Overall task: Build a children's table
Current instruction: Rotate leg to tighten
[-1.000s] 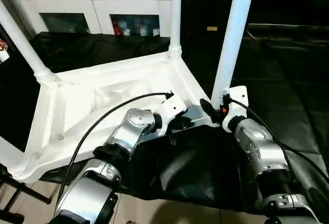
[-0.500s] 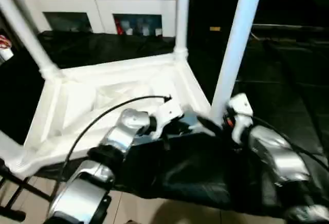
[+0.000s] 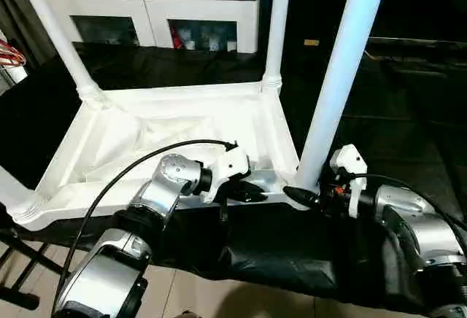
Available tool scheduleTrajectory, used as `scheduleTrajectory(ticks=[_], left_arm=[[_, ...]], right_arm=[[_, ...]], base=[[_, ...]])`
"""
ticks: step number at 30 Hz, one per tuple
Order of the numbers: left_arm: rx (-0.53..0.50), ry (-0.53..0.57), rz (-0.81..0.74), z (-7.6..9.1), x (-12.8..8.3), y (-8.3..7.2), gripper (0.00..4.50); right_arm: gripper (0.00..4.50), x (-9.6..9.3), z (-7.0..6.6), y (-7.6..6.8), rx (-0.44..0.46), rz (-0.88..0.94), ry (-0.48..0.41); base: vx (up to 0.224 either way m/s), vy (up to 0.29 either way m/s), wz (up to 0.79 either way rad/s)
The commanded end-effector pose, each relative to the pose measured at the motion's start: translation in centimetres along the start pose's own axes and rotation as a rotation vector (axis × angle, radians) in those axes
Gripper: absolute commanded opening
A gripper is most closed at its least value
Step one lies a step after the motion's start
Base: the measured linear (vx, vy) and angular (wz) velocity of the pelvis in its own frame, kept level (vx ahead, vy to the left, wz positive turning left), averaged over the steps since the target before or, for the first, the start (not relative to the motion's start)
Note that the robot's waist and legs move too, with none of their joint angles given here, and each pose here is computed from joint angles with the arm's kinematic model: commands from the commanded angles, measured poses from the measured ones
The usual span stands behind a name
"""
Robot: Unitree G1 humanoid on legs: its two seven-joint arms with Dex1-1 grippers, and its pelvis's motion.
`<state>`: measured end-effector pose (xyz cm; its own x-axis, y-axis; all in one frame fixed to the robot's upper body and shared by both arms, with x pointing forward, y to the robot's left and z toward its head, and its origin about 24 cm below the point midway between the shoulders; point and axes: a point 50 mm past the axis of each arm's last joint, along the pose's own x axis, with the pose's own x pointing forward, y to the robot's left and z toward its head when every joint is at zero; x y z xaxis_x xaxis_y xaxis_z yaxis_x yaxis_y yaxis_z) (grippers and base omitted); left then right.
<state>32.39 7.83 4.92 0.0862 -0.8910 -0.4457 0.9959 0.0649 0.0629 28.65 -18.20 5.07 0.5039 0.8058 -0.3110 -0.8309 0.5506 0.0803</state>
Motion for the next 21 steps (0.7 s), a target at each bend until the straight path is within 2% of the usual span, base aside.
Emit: scheduleTrajectory(ticks=[1,5,10,14,16,18,21], left_arm=[[0.088,-0.087,0.021,2.5,0.3,0.4,0.0],[0.087,-0.087,0.011,2.4,0.3,0.3,0.0],[0.084,-0.083,0.012,2.2,0.3,0.3,0.0],[0.063,-0.077,0.084,2.4,0.9,0.7,0.0],[0.039,-0.079,0.145,2.9,1.8,1.0,0.0],[0.031,-0.076,0.174,3.2,2.5,1.1,0.0],[0.011,-0.077,0.22,3.7,3.5,1.3,0.0]], right_arm=[[3.02,1.8,0.7,2.3,-0.016,0.186,-0.034],[2.68,1.8,0.6,2.6,-0.009,0.206,-0.032],[2.6,1.8,0.3,2.8,-0.003,0.207,-0.027],[2.58,3.3,-0.2,2.1,0.023,0.032,-0.034],[2.58,4.8,-0.6,1.0,0.075,-0.169,-0.026],[2.57,5.6,-0.8,0.7,0.093,-0.255,-0.01],[2.57,6.8,-0.5,0.5,0.157,-0.347,-0.034]], base=[[0.0,0.0,0.0],[0.0,0.0,0.0],[0.0,0.0,0.0],[0.0,0.0,0.0],[0.0,0.0,0.0],[0.0,0.0,0.0],[0.0,0.0,0.0]])
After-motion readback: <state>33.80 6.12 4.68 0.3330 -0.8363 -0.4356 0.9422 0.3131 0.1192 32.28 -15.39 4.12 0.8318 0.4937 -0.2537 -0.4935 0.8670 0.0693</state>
